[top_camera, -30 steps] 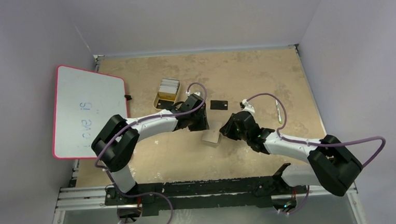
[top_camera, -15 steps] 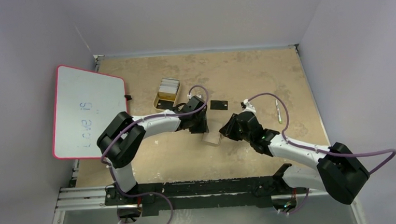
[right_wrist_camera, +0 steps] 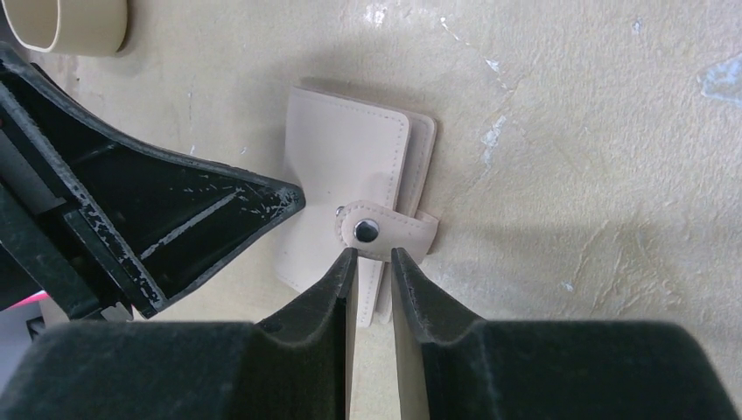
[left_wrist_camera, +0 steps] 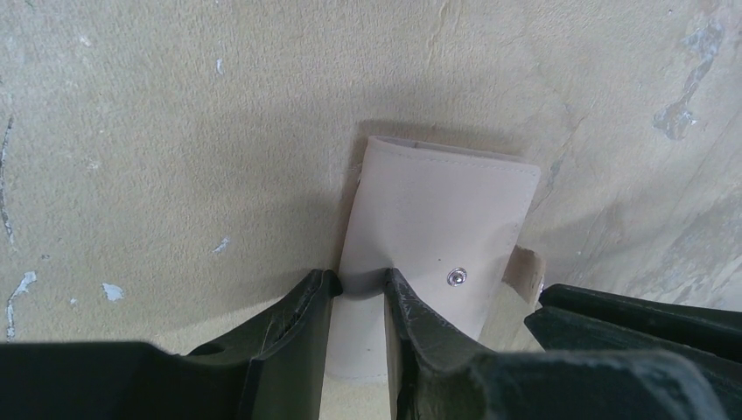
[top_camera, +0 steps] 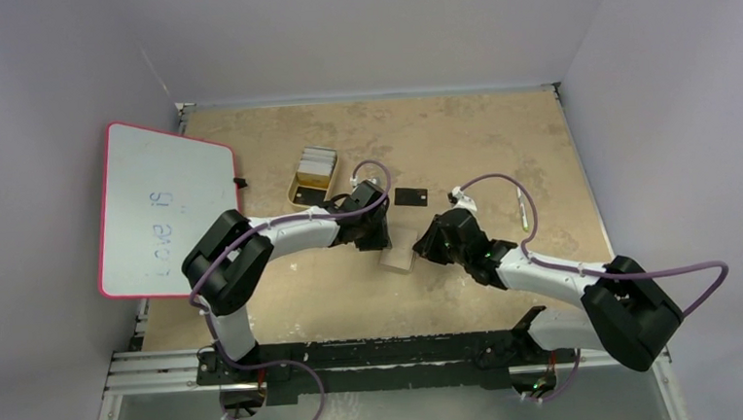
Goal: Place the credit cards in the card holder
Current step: Close the card holder at the center of the board.
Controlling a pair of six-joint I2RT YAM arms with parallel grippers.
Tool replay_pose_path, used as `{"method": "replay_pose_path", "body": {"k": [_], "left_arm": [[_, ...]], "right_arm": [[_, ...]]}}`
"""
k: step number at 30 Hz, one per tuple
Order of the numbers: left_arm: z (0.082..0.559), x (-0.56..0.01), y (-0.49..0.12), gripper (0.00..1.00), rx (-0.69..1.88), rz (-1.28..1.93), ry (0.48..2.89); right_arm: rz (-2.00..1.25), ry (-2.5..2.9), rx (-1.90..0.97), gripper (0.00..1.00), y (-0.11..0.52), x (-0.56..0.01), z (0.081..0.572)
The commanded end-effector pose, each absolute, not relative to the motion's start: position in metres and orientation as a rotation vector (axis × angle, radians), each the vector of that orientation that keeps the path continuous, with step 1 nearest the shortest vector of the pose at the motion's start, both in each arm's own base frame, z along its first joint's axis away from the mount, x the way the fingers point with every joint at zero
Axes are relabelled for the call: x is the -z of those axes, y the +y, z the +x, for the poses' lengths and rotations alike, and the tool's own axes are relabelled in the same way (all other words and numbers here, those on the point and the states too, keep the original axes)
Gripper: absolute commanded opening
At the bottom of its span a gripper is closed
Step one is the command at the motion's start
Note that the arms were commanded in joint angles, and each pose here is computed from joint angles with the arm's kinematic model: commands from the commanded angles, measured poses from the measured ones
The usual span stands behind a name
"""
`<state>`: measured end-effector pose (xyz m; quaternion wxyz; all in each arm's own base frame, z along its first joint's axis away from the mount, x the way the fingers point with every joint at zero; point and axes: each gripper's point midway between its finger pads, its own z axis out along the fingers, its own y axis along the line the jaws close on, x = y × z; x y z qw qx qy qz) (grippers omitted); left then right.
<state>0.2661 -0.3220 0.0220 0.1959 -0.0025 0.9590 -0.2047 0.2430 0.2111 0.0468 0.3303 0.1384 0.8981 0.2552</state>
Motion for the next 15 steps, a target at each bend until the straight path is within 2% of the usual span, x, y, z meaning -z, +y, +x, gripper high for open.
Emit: {"method": "replay_pose_path", "body": {"k": [1,10,15], "left_arm": [[0.259,-0.007,-0.322,0.27,0.549,-0.026,2.712],[0.259,-0.006,-0.323,0.26,0.552,-0.032,2.712],[0.257,-0.003,-0.322,0.26,0.552,-0.034,2.717]], "right_arm": [[0.321,2.253,-0.71,0.22,0.222,-0.077,0.263],[0.335,2.279,-0.664,0.28,0.219,-0.071,0.267],[0.327,2.274,-0.684,0.25,0.223,-0.071,0.27]]}}
